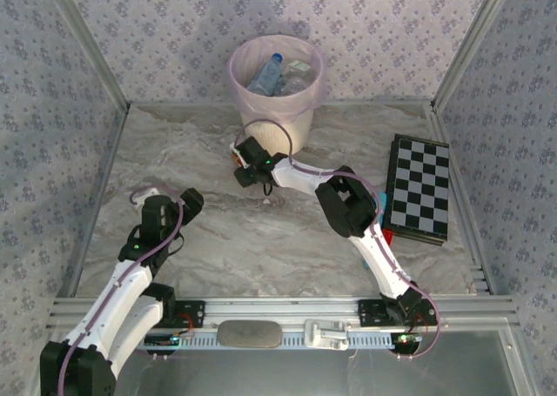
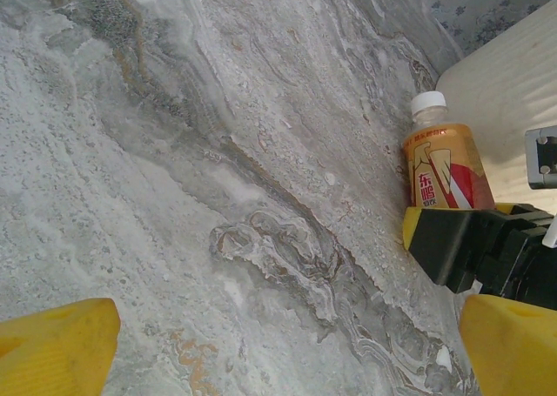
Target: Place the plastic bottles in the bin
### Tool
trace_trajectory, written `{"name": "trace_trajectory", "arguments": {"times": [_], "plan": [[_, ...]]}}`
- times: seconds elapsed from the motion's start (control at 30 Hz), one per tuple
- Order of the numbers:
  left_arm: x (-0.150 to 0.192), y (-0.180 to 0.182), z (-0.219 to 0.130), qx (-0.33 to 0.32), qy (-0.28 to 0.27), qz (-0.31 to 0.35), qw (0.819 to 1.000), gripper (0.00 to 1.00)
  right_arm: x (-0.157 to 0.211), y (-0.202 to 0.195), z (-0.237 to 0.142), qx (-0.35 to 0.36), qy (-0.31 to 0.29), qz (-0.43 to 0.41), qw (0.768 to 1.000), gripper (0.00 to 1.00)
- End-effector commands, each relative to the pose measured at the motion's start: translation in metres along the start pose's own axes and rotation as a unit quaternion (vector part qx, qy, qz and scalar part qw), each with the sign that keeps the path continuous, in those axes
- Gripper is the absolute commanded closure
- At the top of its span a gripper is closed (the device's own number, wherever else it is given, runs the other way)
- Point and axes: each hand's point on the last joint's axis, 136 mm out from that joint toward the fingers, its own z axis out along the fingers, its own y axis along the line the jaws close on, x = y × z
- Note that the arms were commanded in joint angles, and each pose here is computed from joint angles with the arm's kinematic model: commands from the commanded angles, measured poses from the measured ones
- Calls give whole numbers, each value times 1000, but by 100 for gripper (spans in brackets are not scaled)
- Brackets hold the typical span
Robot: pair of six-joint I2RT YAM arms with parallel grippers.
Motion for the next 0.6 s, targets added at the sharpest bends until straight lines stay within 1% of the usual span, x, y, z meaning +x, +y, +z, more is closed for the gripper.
{"name": "trace_trajectory", "arguments": {"times": [0.0, 0.17, 0.37, 0.43, 0.57], "plan": [[-5, -7, -1, 13, -4, -9, 1000, 0, -16, 12, -29, -27, -19, -5, 999, 52], [-5, -9, 1, 16, -2, -7, 1000, 0, -17, 26, -68, -54, -39, -10, 998, 53], [-4, -21, 6, 38, 10, 0, 999, 0, 1, 44, -126, -113, -54, -3, 992, 55], [-2, -25, 8, 45, 17, 3, 999, 0, 2, 44, -148, -122, -67, 4, 990, 55], [1, -34, 15, 60, 30, 8, 998, 0, -9, 32, -195, -124, -102, 9, 987, 56]]}}
